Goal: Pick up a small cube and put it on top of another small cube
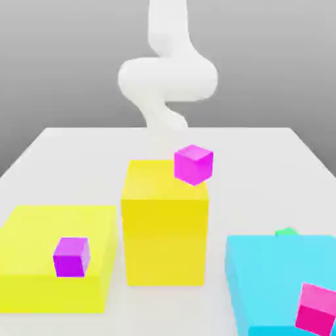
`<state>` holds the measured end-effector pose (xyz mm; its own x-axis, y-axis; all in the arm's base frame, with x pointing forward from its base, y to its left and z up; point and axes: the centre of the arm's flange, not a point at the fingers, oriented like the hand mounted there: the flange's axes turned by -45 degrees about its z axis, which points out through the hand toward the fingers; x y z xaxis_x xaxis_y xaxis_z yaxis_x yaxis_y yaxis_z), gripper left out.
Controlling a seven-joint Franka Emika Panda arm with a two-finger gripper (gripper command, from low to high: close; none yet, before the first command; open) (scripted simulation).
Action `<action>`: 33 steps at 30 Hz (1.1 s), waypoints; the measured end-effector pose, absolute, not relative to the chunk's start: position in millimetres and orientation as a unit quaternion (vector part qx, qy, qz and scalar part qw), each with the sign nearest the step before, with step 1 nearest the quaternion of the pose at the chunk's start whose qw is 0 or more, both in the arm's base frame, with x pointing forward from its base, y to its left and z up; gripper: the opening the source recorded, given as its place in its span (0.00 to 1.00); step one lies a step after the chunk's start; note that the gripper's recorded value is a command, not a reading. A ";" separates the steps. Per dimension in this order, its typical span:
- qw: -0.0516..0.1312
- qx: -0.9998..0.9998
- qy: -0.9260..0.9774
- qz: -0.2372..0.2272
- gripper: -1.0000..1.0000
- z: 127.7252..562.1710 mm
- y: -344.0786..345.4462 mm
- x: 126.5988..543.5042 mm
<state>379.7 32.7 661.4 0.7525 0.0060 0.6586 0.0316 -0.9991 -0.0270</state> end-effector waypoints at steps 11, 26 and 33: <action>0.045 -0.980 -0.093 -0.169 0.50 408.8 197.5 407.6; 0.001 -0.985 -0.175 0.000 0.50 149.0 281.8 268.1; 0.002 -0.985 -0.175 0.000 0.00 129.7 281.1 267.0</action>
<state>267.0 281.1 129.7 0.9386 0.3449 0.0012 0.3449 -0.9386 -0.0030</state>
